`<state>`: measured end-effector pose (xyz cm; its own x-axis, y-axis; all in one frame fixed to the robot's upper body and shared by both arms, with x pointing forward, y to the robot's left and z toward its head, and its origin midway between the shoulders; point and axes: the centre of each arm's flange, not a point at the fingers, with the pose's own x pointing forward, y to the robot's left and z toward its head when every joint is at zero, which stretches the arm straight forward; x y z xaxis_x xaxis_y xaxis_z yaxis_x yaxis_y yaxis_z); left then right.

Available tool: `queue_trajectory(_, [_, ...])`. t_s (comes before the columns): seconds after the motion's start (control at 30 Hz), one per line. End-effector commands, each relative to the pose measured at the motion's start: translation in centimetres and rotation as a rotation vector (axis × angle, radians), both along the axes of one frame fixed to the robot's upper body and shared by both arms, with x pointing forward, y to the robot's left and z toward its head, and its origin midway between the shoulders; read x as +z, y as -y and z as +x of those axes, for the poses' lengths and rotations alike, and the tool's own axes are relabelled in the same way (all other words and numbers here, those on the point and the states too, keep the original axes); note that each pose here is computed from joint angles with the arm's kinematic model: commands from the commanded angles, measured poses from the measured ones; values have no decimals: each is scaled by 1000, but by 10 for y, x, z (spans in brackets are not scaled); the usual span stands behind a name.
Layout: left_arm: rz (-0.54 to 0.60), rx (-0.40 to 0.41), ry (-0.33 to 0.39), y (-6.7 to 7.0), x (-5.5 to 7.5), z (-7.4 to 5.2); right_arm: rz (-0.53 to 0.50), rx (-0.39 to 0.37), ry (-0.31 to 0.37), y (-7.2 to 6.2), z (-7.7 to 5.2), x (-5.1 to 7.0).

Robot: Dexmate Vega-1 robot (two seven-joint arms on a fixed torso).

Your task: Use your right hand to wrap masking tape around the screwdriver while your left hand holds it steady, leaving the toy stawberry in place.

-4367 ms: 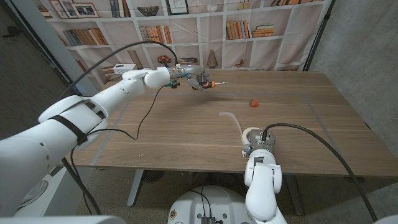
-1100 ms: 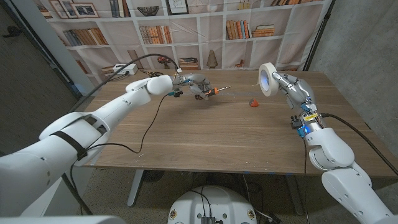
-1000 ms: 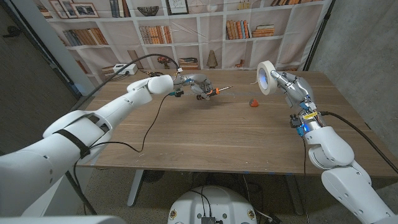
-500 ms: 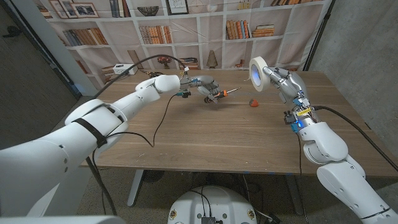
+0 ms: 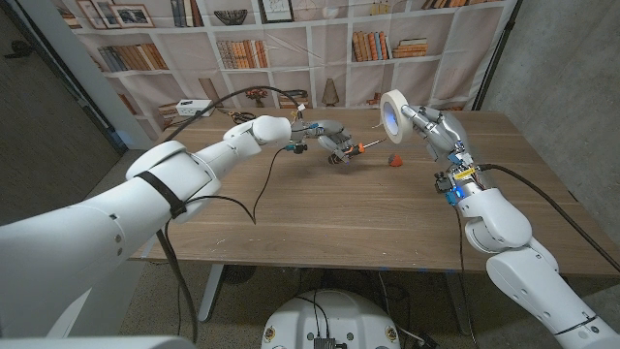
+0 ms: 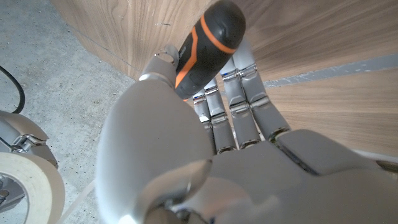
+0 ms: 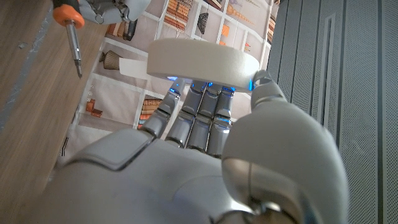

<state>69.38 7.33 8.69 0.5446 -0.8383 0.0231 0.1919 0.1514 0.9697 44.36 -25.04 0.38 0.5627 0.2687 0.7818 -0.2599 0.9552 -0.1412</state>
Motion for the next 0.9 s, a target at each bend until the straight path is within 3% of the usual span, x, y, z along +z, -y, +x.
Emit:
queue_trajectory(0.03, [-6,-36,-48,13,-1,-4,-4,11,-12,-5,5,-2])
queue_trajectory(0.27, [-18,-57,-87,7,0,-5,5,-7,-11,-3,13,-7])
queue_trajectory(0.5, [8,-84,-78,1,4,-11,19,-89,-22,6,17,-16])
queue_trajectory(0.67, [12,-77,-70,-4,5,-12,14,-150,-24,12,14,-22])
queue_trajectory(0.9, [-14,-56,-42,-8,11,-12,17,-141,-46,11,8,-32])
